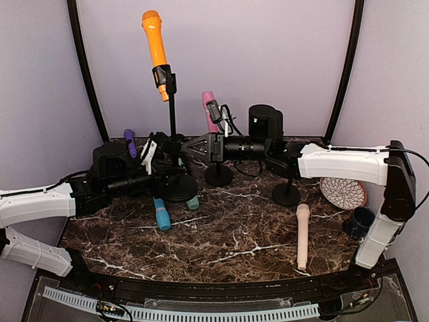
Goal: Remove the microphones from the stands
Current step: Unscrew the knob on the stand of the microphone stand.
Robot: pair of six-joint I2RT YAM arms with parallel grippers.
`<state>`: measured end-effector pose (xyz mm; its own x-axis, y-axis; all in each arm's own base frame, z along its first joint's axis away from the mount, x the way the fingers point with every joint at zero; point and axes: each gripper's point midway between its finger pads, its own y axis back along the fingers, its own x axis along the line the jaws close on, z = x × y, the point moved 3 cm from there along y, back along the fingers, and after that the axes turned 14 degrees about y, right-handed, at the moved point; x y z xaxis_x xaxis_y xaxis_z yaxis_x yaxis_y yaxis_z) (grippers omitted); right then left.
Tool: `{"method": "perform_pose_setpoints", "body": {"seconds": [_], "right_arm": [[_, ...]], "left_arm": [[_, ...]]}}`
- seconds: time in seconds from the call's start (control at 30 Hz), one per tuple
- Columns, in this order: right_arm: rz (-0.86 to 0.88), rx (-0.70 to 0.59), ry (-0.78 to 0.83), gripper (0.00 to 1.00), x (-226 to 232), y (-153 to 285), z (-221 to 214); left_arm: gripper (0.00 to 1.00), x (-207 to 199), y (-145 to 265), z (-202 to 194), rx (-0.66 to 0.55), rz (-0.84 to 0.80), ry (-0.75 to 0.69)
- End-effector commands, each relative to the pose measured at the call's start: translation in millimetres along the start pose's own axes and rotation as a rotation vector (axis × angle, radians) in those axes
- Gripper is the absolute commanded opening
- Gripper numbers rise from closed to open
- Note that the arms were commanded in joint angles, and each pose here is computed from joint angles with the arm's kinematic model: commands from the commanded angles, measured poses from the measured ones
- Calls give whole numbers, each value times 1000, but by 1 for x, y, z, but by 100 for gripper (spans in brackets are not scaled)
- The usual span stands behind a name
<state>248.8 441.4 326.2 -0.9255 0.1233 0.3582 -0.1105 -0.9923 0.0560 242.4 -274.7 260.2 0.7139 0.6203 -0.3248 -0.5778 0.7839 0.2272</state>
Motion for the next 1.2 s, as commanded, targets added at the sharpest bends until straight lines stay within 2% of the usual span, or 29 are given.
{"method": "perform_pose_setpoints", "body": {"seconds": [0.0, 0.23, 0.5, 0.8, 1.17], "right_arm": [[47, -71, 26, 41, 1, 1, 24], [55, -76, 41, 42, 2, 0, 30], [68, -65, 87, 24, 5, 1, 32], [99, -25, 250, 16, 19, 11, 31], [-29, 109, 527, 14, 23, 19, 19]], "left_arm": [[0, -16, 11, 44, -166, -57, -31], [0, -17, 11, 43, -162, -61, -31], [0, -17, 10, 43, -158, -62, -28], [0, -17, 9, 42, -157, -67, -19], [0, -30, 6, 40, -129, -161, -9]]}}
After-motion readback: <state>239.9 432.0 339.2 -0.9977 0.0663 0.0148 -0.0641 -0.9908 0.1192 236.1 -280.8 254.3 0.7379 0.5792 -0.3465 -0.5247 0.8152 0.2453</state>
